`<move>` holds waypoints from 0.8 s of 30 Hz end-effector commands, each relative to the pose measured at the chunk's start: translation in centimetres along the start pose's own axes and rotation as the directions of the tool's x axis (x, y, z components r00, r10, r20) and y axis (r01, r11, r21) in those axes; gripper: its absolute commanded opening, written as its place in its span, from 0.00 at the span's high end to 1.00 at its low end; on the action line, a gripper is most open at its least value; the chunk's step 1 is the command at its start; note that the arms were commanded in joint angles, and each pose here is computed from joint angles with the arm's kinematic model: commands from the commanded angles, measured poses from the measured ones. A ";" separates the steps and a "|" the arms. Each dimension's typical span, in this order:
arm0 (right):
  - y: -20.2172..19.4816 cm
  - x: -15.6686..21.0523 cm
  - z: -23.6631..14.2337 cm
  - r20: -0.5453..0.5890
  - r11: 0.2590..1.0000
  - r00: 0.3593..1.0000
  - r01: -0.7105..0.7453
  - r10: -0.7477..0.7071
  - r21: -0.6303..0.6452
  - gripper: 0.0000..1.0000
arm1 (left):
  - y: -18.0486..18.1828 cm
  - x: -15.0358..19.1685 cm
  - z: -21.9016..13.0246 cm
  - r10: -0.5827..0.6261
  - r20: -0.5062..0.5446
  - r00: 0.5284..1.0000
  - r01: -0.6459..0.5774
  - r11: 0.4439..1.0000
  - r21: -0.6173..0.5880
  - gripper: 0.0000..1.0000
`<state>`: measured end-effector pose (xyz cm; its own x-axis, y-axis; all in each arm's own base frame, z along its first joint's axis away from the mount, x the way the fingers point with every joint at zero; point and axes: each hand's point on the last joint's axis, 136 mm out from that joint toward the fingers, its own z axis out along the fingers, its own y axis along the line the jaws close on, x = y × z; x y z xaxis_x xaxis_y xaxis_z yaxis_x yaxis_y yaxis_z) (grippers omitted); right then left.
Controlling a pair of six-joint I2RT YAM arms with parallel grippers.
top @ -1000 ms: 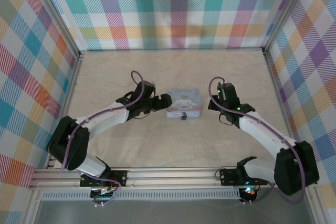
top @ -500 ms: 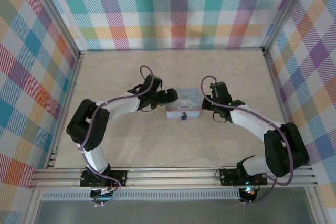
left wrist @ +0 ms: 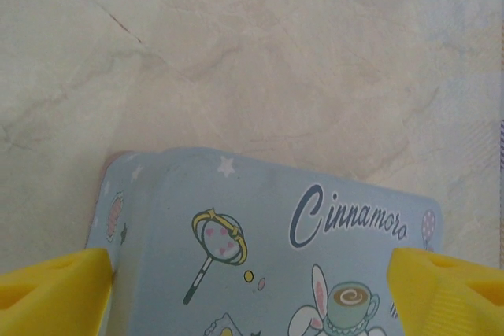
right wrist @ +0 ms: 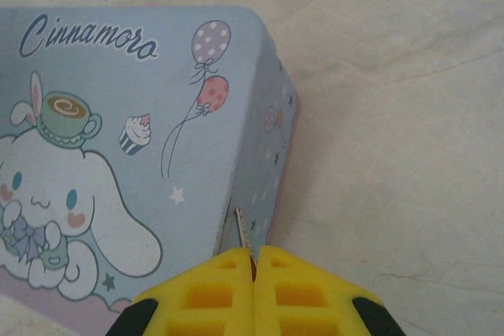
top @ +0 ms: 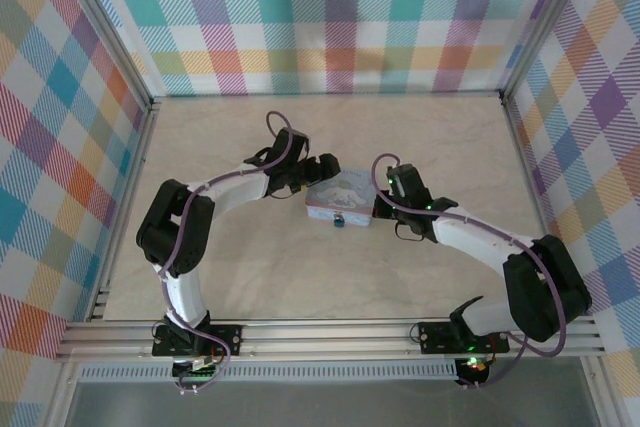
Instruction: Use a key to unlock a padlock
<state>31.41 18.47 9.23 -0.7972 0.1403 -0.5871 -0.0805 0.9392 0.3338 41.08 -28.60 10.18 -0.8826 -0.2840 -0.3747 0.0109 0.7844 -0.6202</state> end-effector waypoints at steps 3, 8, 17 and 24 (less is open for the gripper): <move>1.3 -0.2 -0.4 0.027 0.999 0.999 -0.018 0.019 -0.048 1.00 | 0.1 -1.7 -1.2 -0.010 0.021 1.000 0.010 1.000 0.015 0.08; 1.4 -0.2 -0.4 0.028 0.998 0.999 -0.025 0.026 -0.054 1.00 | 1.2 -2.2 -4.8 0.008 0.102 0.995 -0.006 1.000 -0.022 0.00; 1.6 -0.5 -0.3 0.034 0.998 0.999 -0.024 0.026 -0.060 1.00 | 1.6 1.0 -11.8 0.035 0.168 0.985 -0.033 0.999 -0.016 0.00; 2.2 -0.9 0.7 0.029 0.997 0.999 -0.030 0.032 -0.072 1.00 | 0.4 7.2 -12.7 0.149 0.232 0.961 -0.189 0.970 0.156 0.00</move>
<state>31.53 19.34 9.18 -0.7933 0.1619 -0.5869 -0.0794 0.9283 0.3634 30.05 -22.40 15.81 -0.7879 -0.2941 -0.5410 0.1452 0.7650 -0.6274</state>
